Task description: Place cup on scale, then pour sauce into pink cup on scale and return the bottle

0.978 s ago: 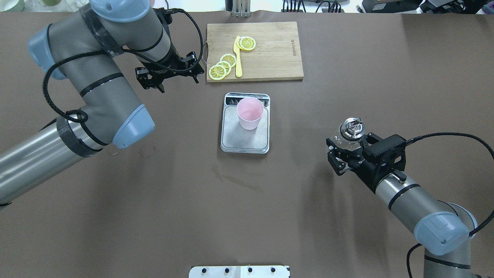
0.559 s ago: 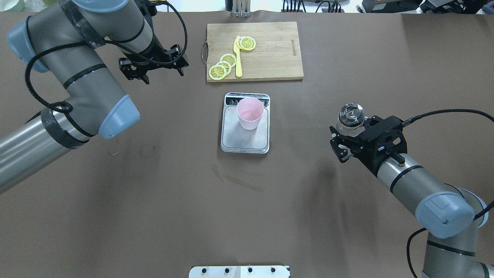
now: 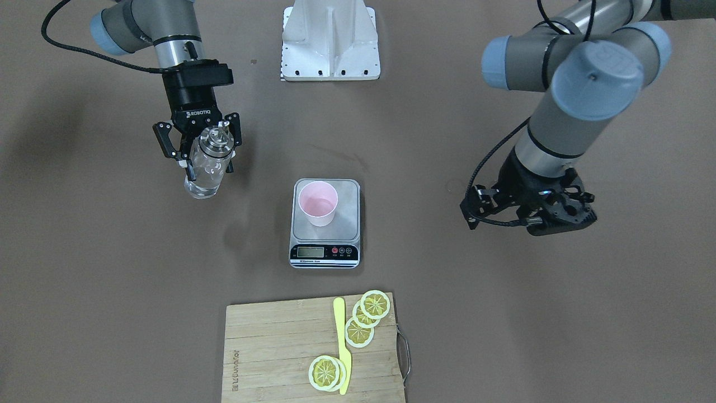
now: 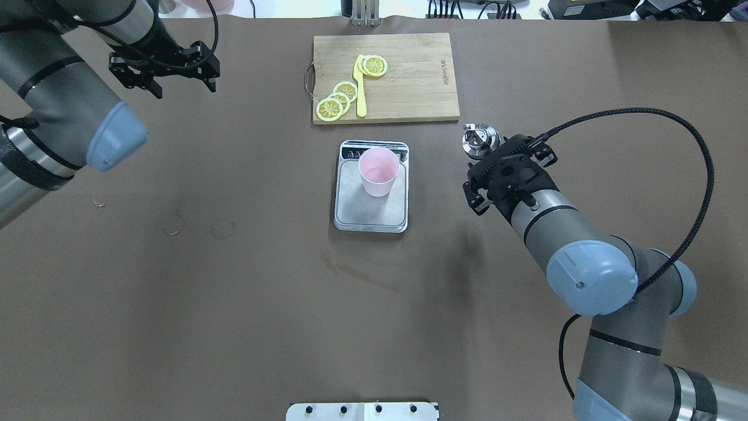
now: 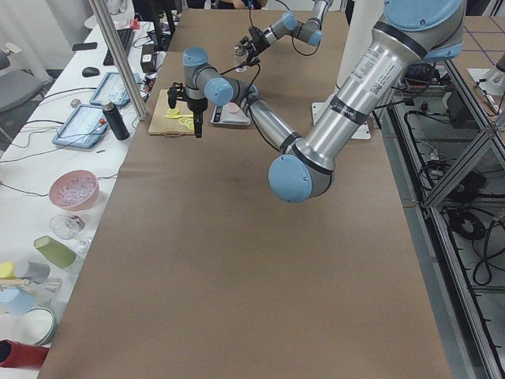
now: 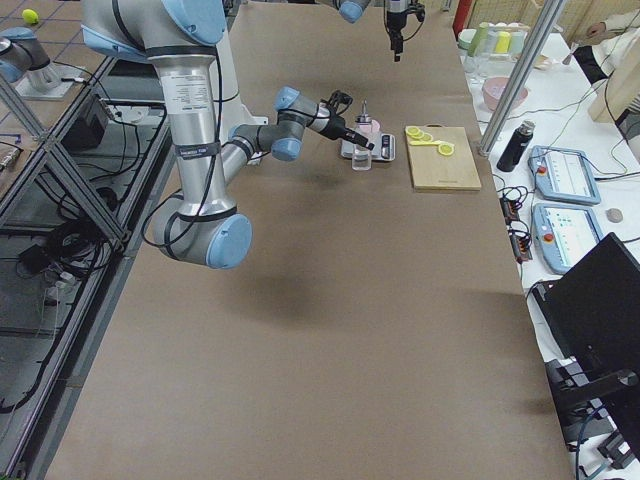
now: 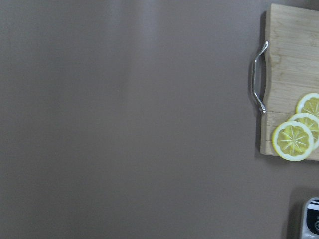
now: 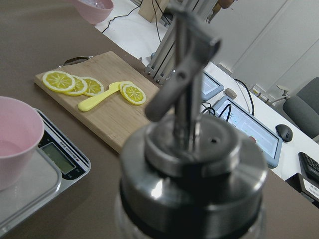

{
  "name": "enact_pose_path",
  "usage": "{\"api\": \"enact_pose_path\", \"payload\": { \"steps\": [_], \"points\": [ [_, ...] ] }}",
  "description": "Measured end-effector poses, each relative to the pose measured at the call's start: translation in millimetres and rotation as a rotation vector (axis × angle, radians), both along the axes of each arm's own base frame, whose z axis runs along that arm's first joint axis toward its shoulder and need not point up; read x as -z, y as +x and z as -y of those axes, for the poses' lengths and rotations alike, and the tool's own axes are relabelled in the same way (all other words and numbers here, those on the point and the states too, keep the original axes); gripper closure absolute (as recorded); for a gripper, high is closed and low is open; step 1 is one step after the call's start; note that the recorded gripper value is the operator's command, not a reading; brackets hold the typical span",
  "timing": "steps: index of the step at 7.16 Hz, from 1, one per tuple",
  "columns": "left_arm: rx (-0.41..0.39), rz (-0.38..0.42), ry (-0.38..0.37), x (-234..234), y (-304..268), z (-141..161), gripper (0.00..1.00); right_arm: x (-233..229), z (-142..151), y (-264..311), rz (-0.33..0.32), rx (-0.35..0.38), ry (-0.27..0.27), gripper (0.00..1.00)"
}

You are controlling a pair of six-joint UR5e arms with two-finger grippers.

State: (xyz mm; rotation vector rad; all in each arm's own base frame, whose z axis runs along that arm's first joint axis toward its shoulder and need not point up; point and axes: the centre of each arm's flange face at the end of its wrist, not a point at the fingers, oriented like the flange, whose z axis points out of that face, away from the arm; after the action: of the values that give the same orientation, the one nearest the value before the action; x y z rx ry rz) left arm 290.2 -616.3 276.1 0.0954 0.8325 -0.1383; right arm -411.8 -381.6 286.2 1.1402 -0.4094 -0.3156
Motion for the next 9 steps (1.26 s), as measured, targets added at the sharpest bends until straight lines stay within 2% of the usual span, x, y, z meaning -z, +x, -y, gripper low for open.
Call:
{"api": "enact_pose_path", "payload": {
  "steps": [2, 4, 6, 9],
  "points": [
    [-0.102, 0.047, 0.111, -43, -45, 0, 0.01, -6, 7, -8, -0.148, 0.003, 0.005, 1.00],
    [-0.145, 0.091, 0.191, -80, -106, -1, 0.01, -13, 18, -23, -0.290, 0.008, 0.035, 1.00],
    [-0.149, 0.104, 0.199, -111, -127, -11, 0.01, -6, 28, -45, -0.396, 0.003, 0.058, 1.00],
    [-0.150, 0.108, 0.195, -135, -131, -19, 0.01, 8, 41, -76, -0.550, -0.017, 0.053, 1.00]
  ]
}}
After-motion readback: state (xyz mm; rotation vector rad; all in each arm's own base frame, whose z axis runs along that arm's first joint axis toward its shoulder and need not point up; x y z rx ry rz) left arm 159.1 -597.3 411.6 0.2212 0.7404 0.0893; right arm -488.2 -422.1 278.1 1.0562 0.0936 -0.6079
